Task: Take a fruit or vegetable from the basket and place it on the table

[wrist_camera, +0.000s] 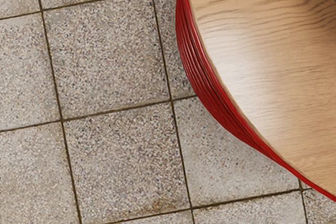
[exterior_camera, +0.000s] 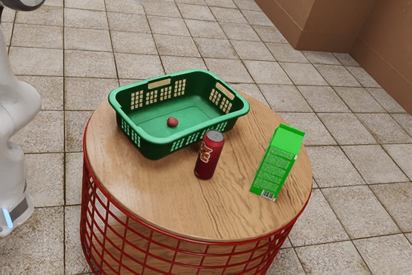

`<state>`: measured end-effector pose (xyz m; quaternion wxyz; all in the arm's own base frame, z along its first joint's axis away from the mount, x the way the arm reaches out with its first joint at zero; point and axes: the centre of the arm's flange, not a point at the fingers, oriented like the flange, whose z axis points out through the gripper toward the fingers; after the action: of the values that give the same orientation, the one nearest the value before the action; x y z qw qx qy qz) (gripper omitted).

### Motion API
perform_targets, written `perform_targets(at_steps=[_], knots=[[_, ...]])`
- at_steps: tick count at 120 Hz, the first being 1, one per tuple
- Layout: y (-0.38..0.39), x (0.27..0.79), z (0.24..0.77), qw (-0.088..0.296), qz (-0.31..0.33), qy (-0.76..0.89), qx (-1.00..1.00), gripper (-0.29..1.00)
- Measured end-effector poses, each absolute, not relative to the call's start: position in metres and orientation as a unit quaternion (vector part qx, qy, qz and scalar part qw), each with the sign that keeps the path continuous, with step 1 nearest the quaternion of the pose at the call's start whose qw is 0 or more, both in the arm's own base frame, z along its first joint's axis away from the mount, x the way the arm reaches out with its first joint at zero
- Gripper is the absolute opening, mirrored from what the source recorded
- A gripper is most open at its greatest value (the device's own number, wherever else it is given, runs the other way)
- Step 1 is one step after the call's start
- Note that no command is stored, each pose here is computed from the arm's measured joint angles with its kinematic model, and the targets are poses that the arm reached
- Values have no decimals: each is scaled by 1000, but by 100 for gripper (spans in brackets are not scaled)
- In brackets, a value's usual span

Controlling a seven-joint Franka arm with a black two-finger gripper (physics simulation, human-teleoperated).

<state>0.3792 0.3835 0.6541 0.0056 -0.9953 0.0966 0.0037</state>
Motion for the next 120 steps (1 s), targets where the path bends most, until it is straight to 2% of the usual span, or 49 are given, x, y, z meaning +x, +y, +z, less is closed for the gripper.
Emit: perform_targets(at_steps=[18, 26, 33, 38, 45, 52, 59, 65, 73, 91, 120], knots=[[384, 378, 654, 4, 3, 129, -992, 70], [375, 382, 689, 33, -9, 147, -989, 70], [307, 416, 748, 78, -35, 222, -971, 70], [226, 458, 762, 96, -37, 305, -947, 70], [113, 512, 726, 86, -15, 421, -903, 70], [57, 525, 685, 51, -2, 487, -872, 70], [83, 495, 672, 16, -18, 502, -865, 70], [84, 460, 671, 15, -29, 528, -849, 70], [80, 443, 636, 14, -9, 547, -837, 70], [86, 454, 542, -1, 25, 558, -830, 70], [70, 465, 486, 0, 23, 576, -817, 70]])
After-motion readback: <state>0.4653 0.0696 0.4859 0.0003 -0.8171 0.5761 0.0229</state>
